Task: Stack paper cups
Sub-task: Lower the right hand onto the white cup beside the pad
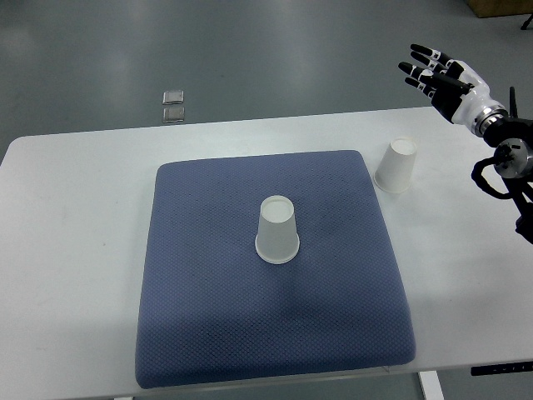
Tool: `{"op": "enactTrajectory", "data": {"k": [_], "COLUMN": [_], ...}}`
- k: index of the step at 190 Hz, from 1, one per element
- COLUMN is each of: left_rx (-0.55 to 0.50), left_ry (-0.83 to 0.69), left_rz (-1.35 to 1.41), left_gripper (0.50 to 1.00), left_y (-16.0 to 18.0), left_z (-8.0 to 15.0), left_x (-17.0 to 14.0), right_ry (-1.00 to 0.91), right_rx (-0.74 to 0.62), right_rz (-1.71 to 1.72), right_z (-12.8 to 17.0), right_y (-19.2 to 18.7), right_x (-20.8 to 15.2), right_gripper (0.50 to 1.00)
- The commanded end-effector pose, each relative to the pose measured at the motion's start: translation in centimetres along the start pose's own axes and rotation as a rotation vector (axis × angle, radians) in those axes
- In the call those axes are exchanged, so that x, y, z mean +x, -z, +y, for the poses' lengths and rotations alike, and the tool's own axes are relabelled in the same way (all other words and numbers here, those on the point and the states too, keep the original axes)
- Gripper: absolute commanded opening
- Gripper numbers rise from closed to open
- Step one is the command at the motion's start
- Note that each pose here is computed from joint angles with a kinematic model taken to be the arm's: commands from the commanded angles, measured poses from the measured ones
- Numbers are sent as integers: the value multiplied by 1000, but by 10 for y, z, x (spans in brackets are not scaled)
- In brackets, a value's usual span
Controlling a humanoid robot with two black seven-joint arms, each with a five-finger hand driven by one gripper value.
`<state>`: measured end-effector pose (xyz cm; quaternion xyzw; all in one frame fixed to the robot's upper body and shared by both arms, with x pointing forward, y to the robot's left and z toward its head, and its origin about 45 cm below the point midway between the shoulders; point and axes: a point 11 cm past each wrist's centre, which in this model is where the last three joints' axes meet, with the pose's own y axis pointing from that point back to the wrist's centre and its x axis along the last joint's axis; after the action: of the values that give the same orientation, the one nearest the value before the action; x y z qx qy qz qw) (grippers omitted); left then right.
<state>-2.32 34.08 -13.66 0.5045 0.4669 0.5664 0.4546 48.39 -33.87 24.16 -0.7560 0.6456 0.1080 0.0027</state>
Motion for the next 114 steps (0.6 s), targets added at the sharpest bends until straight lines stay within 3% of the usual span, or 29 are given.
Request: {"op": "enactTrajectory", "data": {"k": [1,55,114], "left_rx": [0,0,0], "left_ry": [0,0,-1], "left_rz": [0,0,0], "left_gripper": [1000,1000,1000], "left_y": [0,0,0], "left_z": [0,0,0], "left_x": [0,0,0], "right_ry": [32,120,166], "right_rx": [-42,-170,-218], "right_rz": [214,799,1027], "right_z": [-2,-1,-3], "right_y": [-3,-29,-39], "right_x": [-5,-15,-24], "right_gripper": [913,913,913]}}
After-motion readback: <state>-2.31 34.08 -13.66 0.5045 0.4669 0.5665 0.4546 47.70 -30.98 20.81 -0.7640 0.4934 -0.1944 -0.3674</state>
